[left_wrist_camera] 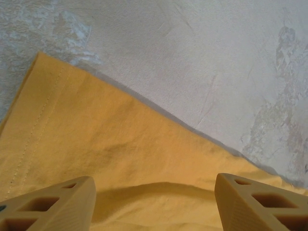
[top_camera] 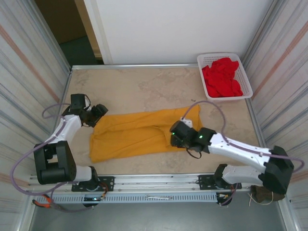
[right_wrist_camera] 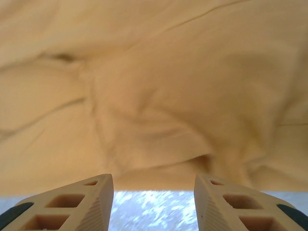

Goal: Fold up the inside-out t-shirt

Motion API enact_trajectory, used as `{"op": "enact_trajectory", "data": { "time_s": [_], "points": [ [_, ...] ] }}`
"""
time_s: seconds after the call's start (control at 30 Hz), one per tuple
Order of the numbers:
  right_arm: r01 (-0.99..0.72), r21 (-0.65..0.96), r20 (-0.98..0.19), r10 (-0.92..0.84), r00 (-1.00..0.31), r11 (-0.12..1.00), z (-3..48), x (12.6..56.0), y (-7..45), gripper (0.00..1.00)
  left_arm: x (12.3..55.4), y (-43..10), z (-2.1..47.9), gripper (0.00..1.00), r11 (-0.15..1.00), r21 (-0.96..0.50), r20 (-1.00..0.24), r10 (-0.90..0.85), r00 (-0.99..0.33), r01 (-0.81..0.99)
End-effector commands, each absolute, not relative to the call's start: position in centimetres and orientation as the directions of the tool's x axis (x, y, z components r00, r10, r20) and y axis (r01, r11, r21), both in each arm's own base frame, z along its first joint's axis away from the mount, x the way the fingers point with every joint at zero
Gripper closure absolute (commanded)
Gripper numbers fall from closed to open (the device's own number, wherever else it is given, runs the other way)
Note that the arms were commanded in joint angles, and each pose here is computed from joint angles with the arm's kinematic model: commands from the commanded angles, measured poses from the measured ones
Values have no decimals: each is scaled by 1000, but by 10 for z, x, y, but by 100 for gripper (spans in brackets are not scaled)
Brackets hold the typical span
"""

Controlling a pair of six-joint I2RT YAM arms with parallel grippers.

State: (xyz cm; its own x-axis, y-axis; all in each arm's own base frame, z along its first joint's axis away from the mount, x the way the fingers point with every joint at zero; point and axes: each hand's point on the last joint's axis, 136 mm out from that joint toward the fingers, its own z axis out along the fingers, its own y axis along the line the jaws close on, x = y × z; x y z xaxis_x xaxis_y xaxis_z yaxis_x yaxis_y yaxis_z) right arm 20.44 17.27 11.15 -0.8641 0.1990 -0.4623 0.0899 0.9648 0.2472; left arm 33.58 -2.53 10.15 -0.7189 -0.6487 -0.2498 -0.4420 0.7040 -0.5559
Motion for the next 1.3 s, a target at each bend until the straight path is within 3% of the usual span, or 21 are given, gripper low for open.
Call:
{"op": "enact_trajectory", "data": {
  "time_s": [0.0,0.4,0.5,0.6,0.73,0.77,0.83,0.9,1.0,1.27],
  "points": [
    [220,148,-438,264,-859,964,97,202,132,53,332,-30,106,33,701,-568,-251,-646,-721,-430],
    [306,95,-326,320,-890,947,46,185,116,58,329,-35,110,33,702,-577,-255,-640,-725,-417],
    [314,95,-296,328,-897,945,33,179,116,72,329,-35,110,33,700,-579,-253,-642,-724,-418],
    [335,79,-281,343,-896,939,28,171,110,100,330,-35,109,33,700,-579,-252,-642,-724,-418],
    [393,40,-298,386,-873,919,34,158,87,100,330,-36,108,33,700,-580,-251,-641,-725,-418],
    [395,56,-307,392,-867,917,38,159,86,94,330,-36,108,33,698,-581,-250,-642,-724,-418],
    [371,113,-334,387,-860,922,50,165,92,69,330,-36,109,33,699,-581,-253,-641,-725,-416],
    [322,182,-370,368,-853,929,69,176,103,60,331,-36,110,33,701,-581,-255,-640,-725,-415],
    [205,241,-402,290,-868,949,89,191,129,53,330,-36,110,33,704,-578,-255,-636,-728,-413],
    [-55,56,-422,-26,-906,997,91,209,206,49,330,-32,117,32,718,-565,-274,-628,-729,-406]
  ]
}}
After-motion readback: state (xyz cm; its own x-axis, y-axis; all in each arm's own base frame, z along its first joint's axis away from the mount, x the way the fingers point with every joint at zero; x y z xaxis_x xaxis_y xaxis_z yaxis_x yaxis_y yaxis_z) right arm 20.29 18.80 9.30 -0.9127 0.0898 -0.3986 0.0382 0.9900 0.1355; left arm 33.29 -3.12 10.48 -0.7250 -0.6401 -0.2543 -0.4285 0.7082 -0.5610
